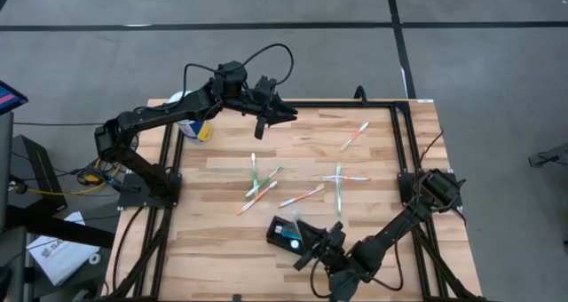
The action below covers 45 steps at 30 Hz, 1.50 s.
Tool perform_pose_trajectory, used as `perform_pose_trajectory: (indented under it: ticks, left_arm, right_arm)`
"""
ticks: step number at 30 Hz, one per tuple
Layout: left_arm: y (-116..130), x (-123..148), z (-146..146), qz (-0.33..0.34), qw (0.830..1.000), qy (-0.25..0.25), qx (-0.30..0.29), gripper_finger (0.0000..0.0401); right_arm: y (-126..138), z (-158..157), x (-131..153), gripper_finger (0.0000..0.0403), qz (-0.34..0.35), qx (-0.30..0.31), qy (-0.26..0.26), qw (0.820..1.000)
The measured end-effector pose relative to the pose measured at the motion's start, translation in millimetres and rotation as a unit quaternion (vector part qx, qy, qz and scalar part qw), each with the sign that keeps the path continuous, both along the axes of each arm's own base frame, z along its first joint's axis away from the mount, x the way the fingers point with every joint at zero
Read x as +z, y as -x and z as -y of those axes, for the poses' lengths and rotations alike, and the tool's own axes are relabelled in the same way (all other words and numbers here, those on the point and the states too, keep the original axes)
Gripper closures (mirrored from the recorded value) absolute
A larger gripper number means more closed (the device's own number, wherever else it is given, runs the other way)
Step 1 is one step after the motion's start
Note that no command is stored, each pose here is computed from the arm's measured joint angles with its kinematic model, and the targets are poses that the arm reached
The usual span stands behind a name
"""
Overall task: Pick & Place toothbrushing station
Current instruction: Put the green toothbrush into the black wire organizer
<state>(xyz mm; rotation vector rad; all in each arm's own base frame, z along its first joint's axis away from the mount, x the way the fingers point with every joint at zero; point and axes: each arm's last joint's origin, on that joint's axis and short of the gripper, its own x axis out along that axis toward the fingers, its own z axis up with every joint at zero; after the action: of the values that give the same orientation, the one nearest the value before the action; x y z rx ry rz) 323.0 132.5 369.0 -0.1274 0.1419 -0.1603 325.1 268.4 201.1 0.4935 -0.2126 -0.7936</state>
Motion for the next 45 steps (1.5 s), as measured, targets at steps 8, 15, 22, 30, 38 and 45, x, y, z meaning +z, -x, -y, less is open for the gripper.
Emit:
perform_pose_trajectory:
  ticks: [8,15,22,30,38,45]
  left_arm:
    - [-0.1,0.0,0.1,0.001,1.0,-0.006,-0.001,0.032]
    - [-2.4,-3.6,6.0,0.002,1.0,-0.018,-0.011,0.032]
    - [-2.7,-32.7,10.8,-0.037,0.999,-0.002,-0.016,0.032]
    - [-2.3,-41.2,10.3,-0.029,0.999,-0.011,-0.016,0.032]
    - [-2.9,-38.5,10.0,-0.013,0.999,-0.025,-0.016,0.032]
    - [-3.0,-38.4,10.0,-0.013,0.999,-0.025,-0.016,0.032]
  right_arm:
    - [5.2,4.1,-14.0,0.0403,0.0,0.001,0.0,1.0]
    - [8.9,6.6,-20.4,0.0403,-0.004,0.002,0.004,1.0]
    - [12.4,2.8,-22.1,0.0403,-0.006,0.008,0.006,1.0]
    - [12.6,-8.7,-47.2,0.0403,0.001,0.019,-0.002,1.0]
    - [6.2,-17.6,-66.9,0.0403,0.018,0.017,-0.014,1.0]
    - [5.3,-19.2,-75.7,0.0403,0.032,0.013,-0.022,0.999]
